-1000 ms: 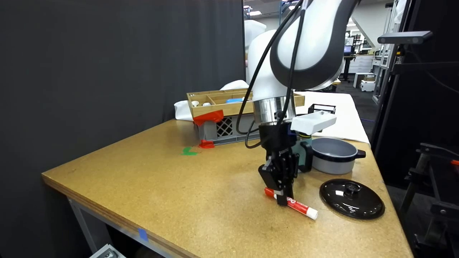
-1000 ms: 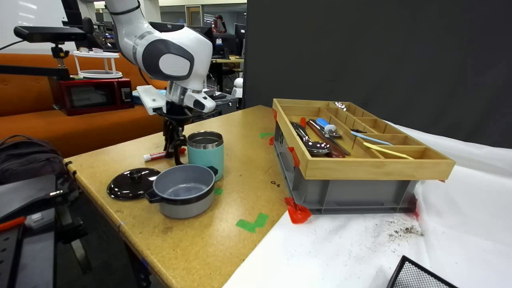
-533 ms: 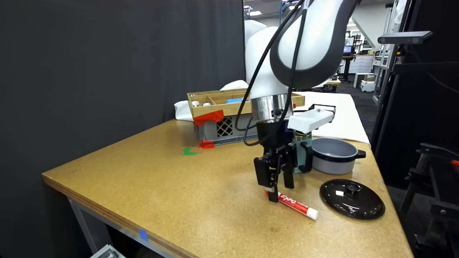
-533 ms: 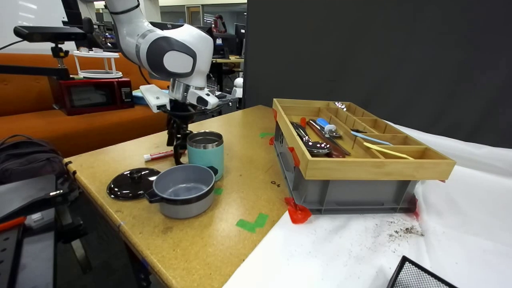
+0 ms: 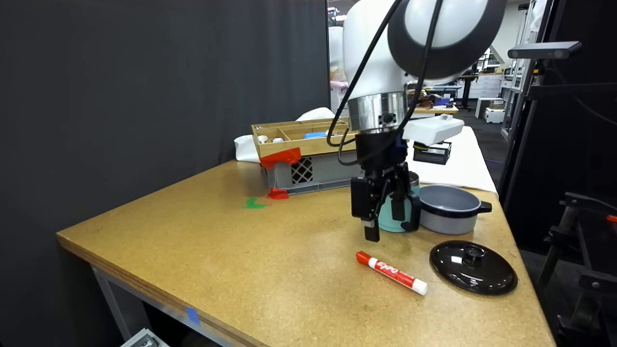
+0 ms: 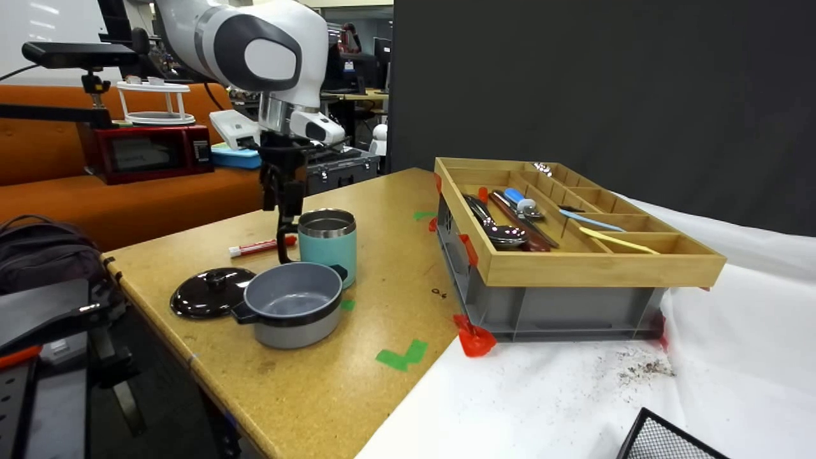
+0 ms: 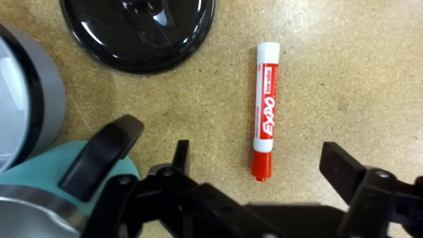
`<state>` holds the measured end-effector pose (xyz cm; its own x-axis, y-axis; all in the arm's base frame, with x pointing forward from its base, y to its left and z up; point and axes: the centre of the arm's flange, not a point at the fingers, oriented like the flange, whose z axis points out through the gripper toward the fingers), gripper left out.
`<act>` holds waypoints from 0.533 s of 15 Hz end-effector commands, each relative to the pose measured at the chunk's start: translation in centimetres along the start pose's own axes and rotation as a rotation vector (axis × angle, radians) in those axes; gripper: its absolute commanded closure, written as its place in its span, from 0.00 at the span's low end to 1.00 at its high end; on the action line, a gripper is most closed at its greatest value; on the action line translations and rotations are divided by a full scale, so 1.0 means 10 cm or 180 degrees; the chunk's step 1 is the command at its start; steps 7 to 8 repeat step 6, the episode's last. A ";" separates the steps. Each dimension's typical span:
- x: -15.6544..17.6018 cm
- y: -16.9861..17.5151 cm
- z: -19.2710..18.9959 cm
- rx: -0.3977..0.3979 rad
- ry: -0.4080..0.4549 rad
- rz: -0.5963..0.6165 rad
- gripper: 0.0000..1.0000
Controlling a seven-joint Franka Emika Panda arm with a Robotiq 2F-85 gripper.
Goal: Remove the black lid from the grey pot, put the red marker inside the pot, remove the marker from the pot
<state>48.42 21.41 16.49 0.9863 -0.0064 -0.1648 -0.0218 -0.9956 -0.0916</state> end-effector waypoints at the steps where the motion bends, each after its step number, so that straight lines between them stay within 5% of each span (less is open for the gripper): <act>1: -0.37 0.27 -0.49 -0.0013 0.0155 0.0071 0.00; 8: -0.80 0.40 -1.14 -0.0014 0.0444 0.0165 0.00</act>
